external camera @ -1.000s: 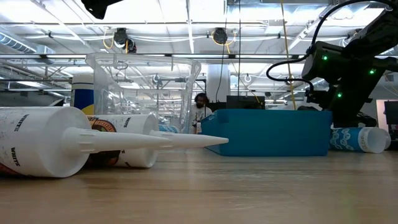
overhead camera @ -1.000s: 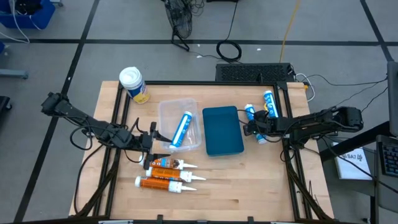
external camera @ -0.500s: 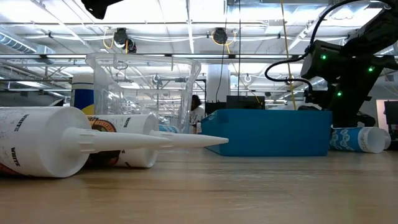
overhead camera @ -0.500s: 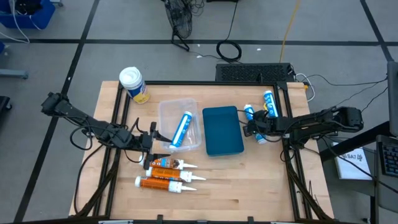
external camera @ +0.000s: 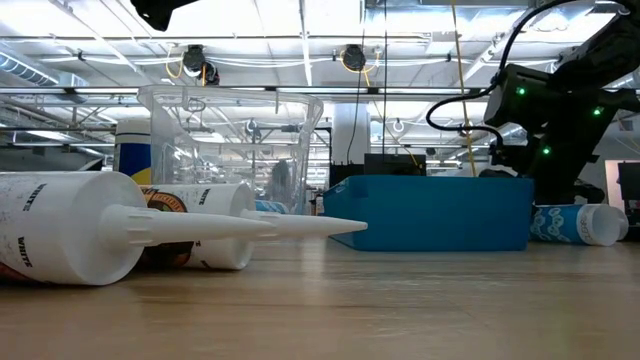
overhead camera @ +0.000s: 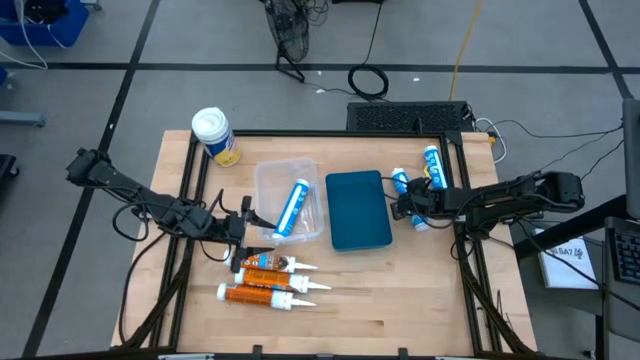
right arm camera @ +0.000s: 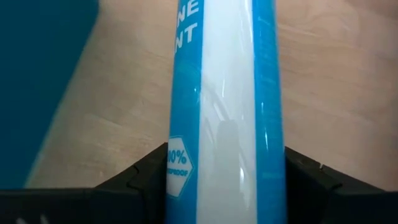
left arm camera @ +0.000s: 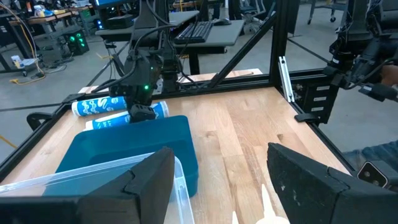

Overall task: Pick & place silicon tubes, Sealant and Lysol wipes
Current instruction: Put the left blue sealant into the transparent bin

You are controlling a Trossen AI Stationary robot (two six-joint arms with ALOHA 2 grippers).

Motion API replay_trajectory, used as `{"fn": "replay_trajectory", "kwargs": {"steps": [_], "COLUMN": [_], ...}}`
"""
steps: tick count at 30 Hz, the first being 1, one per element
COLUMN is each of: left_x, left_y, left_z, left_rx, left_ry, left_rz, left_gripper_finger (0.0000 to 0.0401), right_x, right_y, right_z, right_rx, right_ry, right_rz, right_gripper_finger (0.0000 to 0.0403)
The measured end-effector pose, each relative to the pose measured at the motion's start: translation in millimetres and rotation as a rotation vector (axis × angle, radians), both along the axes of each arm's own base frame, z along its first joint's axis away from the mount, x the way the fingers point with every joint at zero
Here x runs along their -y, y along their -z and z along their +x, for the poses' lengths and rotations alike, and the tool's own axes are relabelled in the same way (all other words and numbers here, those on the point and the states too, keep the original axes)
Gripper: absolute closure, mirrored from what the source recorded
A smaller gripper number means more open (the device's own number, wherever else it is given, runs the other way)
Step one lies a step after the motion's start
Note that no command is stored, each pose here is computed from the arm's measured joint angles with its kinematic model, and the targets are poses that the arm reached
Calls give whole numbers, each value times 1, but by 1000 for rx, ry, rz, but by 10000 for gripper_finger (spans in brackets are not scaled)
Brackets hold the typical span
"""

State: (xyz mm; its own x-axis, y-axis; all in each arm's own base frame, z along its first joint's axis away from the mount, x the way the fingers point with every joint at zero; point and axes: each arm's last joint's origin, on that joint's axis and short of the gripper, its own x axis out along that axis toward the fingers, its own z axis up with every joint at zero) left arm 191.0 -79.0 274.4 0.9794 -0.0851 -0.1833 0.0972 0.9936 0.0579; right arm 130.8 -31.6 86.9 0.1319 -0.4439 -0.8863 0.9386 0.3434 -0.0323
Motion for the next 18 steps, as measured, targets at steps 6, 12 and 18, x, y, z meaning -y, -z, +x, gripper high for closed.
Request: {"fn": "replay_trajectory", "kwargs": {"steps": [6, 12, 18], "left_x": [0, 0, 0], "left_y": [0, 0, 0], "left_z": [0, 0, 0], "left_rx": [0, 0, 0], "left_ry": [1, 0, 1], "left_rz": [0, 0, 0], "left_gripper_finger": [148, 148, 148], "right_x": [-4, -5, -6], "right_y": [-4, -18, -29], "right_z": [8, 18, 22], "right_rx": [52, 112, 131], "right_ry": [-97, -130, -184], "right_rz": [-61, -155, -191], "right_gripper_finger": [197, 198, 198]}}
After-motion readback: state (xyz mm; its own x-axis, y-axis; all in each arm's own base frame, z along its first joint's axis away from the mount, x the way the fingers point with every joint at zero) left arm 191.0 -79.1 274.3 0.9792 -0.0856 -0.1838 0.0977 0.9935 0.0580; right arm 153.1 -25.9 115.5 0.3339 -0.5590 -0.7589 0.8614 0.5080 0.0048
